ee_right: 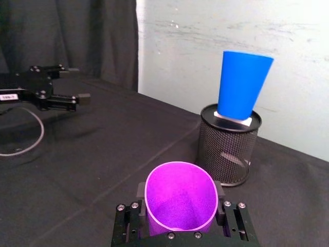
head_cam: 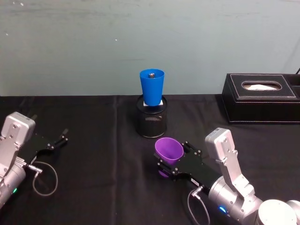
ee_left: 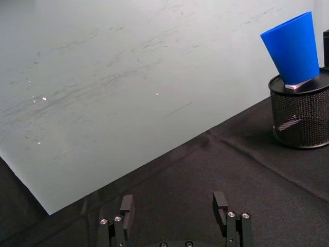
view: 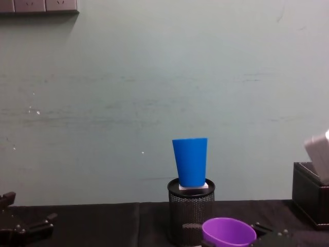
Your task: Pick up one cup with a gripper and tap it against the other cup.
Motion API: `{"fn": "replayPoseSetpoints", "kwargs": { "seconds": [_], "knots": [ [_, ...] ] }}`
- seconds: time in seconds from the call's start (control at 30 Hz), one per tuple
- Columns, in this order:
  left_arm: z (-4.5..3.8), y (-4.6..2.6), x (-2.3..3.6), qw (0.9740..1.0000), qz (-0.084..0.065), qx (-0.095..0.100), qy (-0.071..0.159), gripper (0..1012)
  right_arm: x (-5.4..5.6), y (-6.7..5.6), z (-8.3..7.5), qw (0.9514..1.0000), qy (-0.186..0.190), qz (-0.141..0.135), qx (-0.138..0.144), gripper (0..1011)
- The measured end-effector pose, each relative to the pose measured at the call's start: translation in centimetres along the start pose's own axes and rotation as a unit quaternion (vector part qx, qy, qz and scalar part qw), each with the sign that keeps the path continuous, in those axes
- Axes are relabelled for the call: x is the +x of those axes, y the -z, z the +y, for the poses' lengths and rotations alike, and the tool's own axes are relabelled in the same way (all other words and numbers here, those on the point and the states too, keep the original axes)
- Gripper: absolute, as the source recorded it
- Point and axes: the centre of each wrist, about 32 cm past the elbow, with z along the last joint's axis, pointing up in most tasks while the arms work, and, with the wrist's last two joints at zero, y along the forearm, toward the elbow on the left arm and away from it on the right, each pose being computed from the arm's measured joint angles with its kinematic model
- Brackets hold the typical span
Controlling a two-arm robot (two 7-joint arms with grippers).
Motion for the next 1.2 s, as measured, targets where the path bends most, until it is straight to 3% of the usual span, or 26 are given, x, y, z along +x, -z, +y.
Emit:
{"fn": "replayPoseSetpoints", "kwargs": {
  "seconds": [0.3, 0.73, 1.03, 1.2],
  "knots": [
    [0.0, 0.0, 0.0, 1.0, 0.0, 0.0, 0.0, 1000, 0.29, 0.88, 0.34, 0.9999, 0.006, 0.016, -0.001, 731],
    [0.0, 0.0, 0.0, 1.0, 0.0, 0.0, 0.0, 1000, 0.28, 0.84, 0.33, 0.9999, 0.006, 0.015, -0.001, 731],
    [0.0, 0.0, 0.0, 1.0, 0.0, 0.0, 0.0, 1000, 0.24, 0.81, 0.32, 0.9999, 0.006, 0.013, -0.001, 963],
    [0.0, 0.0, 0.0, 1.0, 0.0, 0.0, 0.0, 1000, 0.24, 0.8, 0.32, 0.9999, 0.006, 0.013, -0.001, 1002]
  ]
}}
